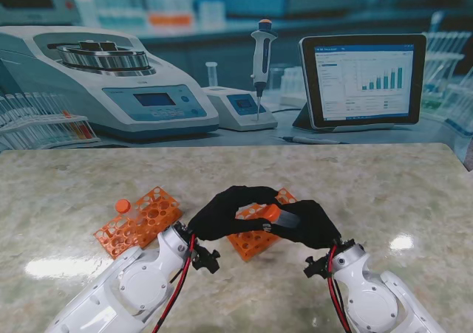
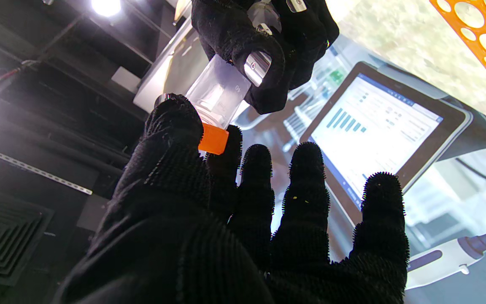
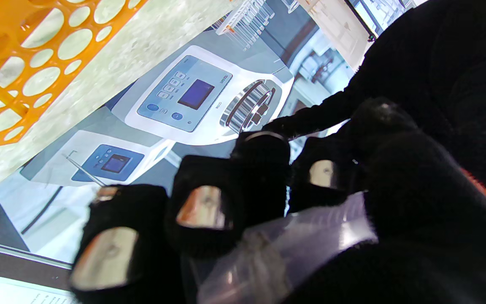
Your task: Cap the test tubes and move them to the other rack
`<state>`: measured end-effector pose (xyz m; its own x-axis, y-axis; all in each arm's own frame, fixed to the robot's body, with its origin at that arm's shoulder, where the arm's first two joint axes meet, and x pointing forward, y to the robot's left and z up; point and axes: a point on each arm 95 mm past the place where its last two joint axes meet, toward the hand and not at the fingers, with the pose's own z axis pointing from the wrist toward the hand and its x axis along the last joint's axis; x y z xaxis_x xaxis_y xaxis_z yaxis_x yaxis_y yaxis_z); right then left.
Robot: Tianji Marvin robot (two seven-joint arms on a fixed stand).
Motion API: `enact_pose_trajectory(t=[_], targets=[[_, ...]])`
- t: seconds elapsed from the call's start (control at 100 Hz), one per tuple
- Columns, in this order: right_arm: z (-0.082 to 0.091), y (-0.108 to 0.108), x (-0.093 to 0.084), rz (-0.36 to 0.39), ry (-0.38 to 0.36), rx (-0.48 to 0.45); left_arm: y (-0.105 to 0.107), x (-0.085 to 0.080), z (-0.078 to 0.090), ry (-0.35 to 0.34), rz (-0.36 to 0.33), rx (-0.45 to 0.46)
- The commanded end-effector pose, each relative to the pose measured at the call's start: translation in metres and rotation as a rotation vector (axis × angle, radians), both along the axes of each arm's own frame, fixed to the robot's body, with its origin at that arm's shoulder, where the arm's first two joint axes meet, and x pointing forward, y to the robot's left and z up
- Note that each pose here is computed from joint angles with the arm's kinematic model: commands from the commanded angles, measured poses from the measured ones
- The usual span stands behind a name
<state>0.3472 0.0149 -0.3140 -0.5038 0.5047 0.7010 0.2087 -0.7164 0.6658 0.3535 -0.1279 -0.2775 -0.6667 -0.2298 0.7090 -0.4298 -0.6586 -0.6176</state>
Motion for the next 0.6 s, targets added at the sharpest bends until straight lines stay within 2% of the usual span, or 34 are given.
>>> enact_pose_trajectory(t=[0.0, 0.59], targets=[[0.0023, 0.0012, -0.0003, -0.005, -0.002, 0.012, 0.0005, -0.0018, -0.0017, 0.003, 0.0, -0.001], [0.0019, 0.0007, 0.0017, -0.014, 0.002, 0.017, -0.001, -0.004, 0.0014, -0.016, 0.022, -0.046]])
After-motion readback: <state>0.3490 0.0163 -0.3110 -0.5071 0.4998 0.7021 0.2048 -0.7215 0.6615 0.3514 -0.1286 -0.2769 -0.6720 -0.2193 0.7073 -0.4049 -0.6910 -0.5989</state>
